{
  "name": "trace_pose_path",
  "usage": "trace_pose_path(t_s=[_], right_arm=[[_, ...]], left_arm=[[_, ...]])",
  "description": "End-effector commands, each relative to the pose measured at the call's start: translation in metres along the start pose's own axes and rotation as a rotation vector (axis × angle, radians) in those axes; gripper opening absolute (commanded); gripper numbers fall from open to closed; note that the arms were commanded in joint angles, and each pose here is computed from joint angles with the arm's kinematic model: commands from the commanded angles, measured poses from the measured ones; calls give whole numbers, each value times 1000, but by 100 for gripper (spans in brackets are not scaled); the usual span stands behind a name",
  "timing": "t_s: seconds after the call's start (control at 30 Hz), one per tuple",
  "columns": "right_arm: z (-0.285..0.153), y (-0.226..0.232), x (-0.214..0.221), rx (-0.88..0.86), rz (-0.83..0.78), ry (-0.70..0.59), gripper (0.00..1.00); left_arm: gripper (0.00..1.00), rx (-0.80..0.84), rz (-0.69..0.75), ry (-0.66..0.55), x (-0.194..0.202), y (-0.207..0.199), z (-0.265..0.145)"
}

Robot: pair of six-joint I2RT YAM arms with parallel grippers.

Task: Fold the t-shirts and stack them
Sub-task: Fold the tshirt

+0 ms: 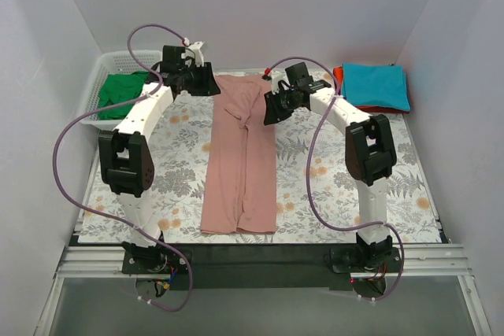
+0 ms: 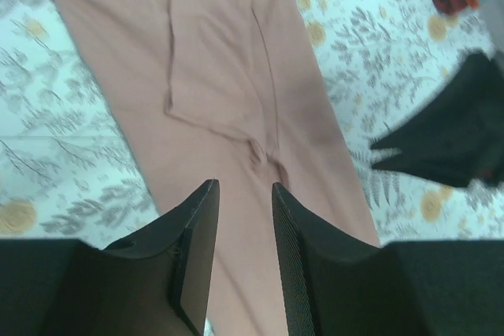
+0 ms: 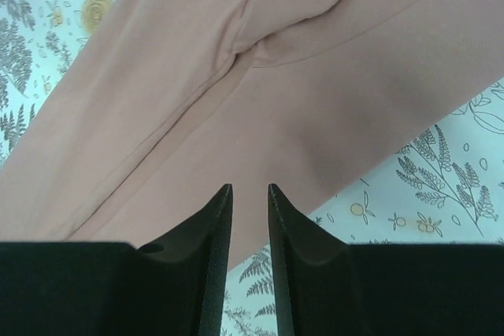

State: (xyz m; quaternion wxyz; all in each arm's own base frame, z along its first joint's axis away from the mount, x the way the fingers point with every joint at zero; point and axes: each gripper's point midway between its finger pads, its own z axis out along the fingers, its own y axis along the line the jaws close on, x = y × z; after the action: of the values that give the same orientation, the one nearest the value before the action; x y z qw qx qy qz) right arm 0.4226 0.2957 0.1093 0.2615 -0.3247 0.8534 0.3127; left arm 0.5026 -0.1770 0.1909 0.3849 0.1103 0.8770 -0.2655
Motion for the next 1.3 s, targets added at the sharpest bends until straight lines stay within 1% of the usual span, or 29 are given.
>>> trace_pose_path(t_s=[0.0, 0.1, 0.13, 0.3, 0.33, 0.5, 0.53, 0.6, 1.07, 1.27], right_arm=[[17, -3, -14, -17, 43, -30, 31], [32, -10, -9, -32, 57, -27, 30], [37, -12, -12, -32, 53, -48, 30], [58, -36, -10, 11, 52, -56, 30], [61, -40, -7, 23, 81, -51, 30], [71, -74, -5, 87, 117, -86, 30], [70, -78, -12, 93, 112, -101, 30], [72, -88, -10, 106, 123, -99, 31], [81, -125, -20, 155, 114, -133, 32], [84, -135, -23, 171, 127, -147, 35]], left_arm=[[32, 135, -24, 153, 69, -24, 2], [32, 163, -60, 177, 91, -25, 6], [32, 158, -81, 201, 103, -21, 10], [29, 100, -138, 232, 121, -3, 31], [29, 92, -141, 235, 125, 3, 39], [27, 47, -179, 237, 125, 21, 63], [27, 46, -180, 233, 124, 22, 67], [27, 44, -189, 241, 126, 27, 77], [27, 12, -223, 258, 127, 55, 110], [27, -5, -229, 261, 127, 68, 120]])
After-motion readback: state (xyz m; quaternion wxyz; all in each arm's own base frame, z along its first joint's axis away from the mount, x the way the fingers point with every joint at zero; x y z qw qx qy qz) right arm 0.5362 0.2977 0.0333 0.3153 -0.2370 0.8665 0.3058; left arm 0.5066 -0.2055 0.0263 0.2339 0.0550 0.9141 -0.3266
